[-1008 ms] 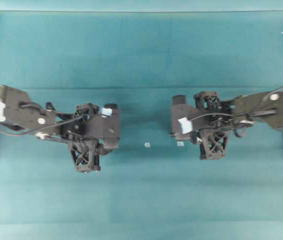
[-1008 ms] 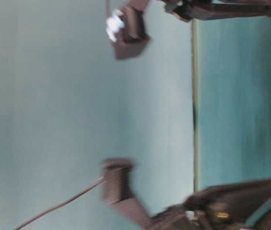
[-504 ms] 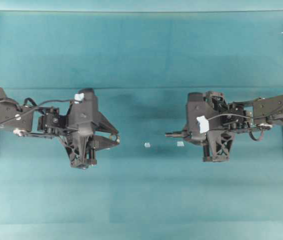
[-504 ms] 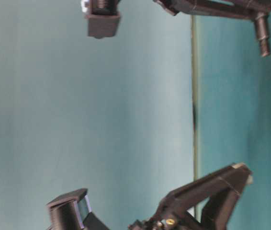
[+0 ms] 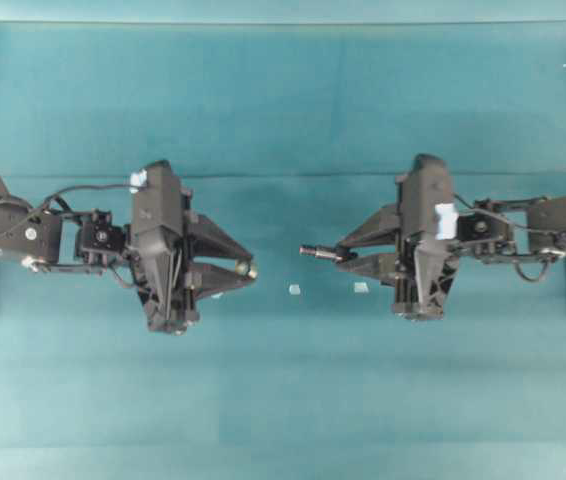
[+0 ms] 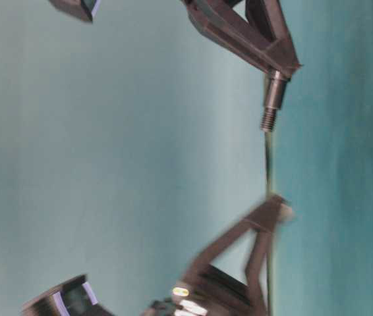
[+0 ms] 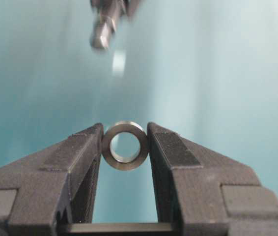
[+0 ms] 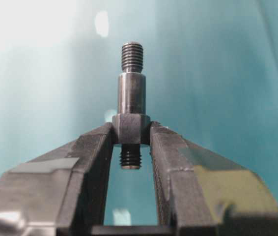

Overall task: Insert the washer onto the shaft with both hands.
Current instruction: 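Lift the washer and shaft and rotate both grippers to face each other, then bring the washer toward the shaft tip, aligning its hole with the thread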

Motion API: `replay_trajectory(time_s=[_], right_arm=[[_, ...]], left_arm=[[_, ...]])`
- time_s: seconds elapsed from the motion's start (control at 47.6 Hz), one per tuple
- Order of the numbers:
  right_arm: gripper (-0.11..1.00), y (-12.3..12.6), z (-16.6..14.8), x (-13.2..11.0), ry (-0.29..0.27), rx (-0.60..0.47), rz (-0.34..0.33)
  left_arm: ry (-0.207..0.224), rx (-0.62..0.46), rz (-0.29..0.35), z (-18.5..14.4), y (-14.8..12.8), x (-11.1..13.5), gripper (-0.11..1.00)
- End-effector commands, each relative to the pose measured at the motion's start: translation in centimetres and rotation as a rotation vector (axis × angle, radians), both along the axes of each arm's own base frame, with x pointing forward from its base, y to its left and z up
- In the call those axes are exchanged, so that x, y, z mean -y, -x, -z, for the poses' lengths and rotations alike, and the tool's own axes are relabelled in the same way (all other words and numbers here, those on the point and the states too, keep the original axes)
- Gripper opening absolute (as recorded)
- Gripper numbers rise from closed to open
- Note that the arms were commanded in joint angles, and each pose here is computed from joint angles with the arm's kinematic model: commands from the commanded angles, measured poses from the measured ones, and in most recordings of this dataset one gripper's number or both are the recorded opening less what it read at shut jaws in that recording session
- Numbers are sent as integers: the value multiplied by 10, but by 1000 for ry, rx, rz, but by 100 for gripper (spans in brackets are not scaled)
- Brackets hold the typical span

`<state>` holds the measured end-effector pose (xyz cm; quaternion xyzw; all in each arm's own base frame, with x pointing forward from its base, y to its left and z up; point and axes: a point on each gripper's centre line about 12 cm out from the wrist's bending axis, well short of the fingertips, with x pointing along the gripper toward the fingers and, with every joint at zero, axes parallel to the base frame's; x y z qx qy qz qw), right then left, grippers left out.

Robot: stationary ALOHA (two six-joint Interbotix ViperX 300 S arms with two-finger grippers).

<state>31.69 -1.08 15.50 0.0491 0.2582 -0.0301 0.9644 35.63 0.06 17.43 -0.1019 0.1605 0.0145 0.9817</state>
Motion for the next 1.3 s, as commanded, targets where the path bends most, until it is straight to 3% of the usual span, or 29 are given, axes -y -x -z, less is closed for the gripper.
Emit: replay_trajectory(time_s=[0.0, 0.147, 0.294, 0.651, 1.05, 1.28], right_arm=[[0, -1, -10, -2, -7, 54, 0], [0, 0, -12, -4, -7, 74, -8], [0, -2, -16, -8, -9, 115, -17], [0, -7, -24, -9, -8, 186, -20], [0, -7, -22, -11, -8, 178, -28], [0, 0, -2, -11, -9, 137, -27]], left_arm=[[19, 135, -17, -20, -2, -5, 35], [73, 255, -37, -29, 0, -9, 35], [110, 289, -42, -30, 0, -9, 35], [116, 282, -39, -26, -3, -7, 35], [120, 275, -39, -23, -8, -7, 35], [141, 236, -47, -8, -13, -7, 35]])
